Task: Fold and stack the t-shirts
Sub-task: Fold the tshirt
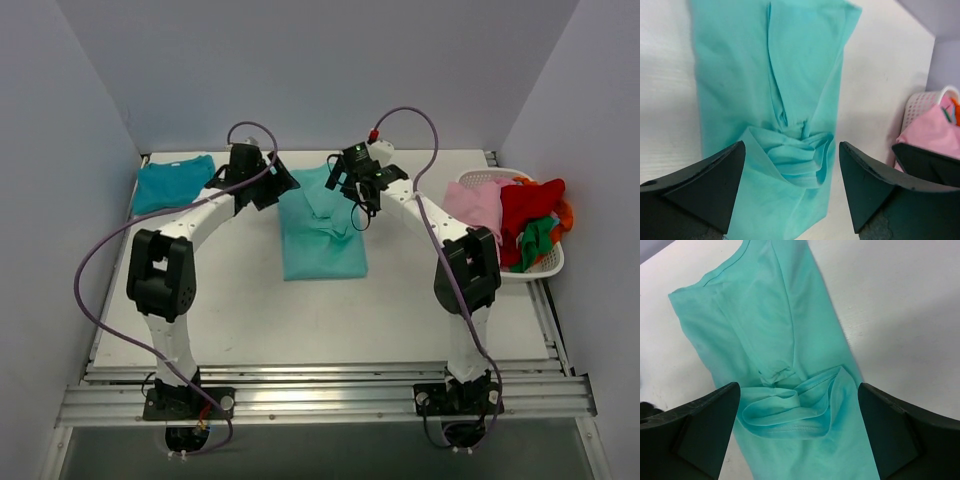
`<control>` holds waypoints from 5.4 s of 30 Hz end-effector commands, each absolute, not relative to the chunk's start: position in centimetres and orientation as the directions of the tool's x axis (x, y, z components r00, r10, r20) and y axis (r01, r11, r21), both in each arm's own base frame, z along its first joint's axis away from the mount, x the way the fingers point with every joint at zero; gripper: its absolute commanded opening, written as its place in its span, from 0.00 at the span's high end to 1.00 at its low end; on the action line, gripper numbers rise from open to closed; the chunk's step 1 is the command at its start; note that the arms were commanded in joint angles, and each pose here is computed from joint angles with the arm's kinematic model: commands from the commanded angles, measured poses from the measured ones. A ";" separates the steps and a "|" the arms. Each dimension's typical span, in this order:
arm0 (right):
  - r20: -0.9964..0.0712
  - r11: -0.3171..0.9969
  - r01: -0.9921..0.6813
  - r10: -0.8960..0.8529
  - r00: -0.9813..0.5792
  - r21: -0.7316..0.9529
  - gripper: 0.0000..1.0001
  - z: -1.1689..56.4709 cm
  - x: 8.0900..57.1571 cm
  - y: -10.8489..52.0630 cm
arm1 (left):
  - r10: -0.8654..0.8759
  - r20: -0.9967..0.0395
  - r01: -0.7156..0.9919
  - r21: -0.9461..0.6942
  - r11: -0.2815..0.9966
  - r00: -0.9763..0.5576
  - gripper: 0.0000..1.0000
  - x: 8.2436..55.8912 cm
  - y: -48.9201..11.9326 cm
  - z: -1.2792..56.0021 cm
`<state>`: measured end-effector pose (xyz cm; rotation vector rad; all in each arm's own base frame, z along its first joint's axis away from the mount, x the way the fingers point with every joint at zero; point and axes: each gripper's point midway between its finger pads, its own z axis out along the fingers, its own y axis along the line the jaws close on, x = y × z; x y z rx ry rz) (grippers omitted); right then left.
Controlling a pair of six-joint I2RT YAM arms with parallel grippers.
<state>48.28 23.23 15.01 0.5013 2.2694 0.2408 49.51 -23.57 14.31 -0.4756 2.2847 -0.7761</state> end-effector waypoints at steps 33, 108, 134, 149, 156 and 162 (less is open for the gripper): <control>-0.495 0.853 0.273 0.488 -0.719 0.444 0.00 5.9 29.7 16.3 | -0.760 -0.382 -0.353 -0.714 0.604 -0.526 0.20 27.4 -21.5 6.3; -0.526 0.826 0.174 0.488 -0.697 0.536 1.00 11.6 28.5 20.1 | -0.617 -0.558 -0.165 -0.653 0.739 -0.555 0.92 24.7 -22.4 16.2; -0.532 0.778 0.092 0.506 -0.679 0.622 1.00 15.5 45.4 29.7 | -0.590 -0.643 -0.103 -0.629 0.771 -0.489 0.81 40.7 -20.5 18.4; -0.599 0.785 0.299 0.612 -0.517 0.543 0.14 13.6 57.1 26.3 | -0.617 -0.596 -0.163 -0.638 0.752 -0.514 0.09 60.3 -13.4 14.4; -0.668 0.789 0.286 0.613 -0.422 0.543 0.14 18.0 52.4 23.9 | -0.661 -0.609 -0.202 -0.650 0.733 -0.440 0.11 54.8 -11.1 18.4; -0.673 0.785 0.307 0.619 -0.404 0.538 0.14 19.2 48.1 21.5 | -0.805 -0.512 -0.331 -0.735 0.591 -0.300 0.12 44.9 -13.3 20.4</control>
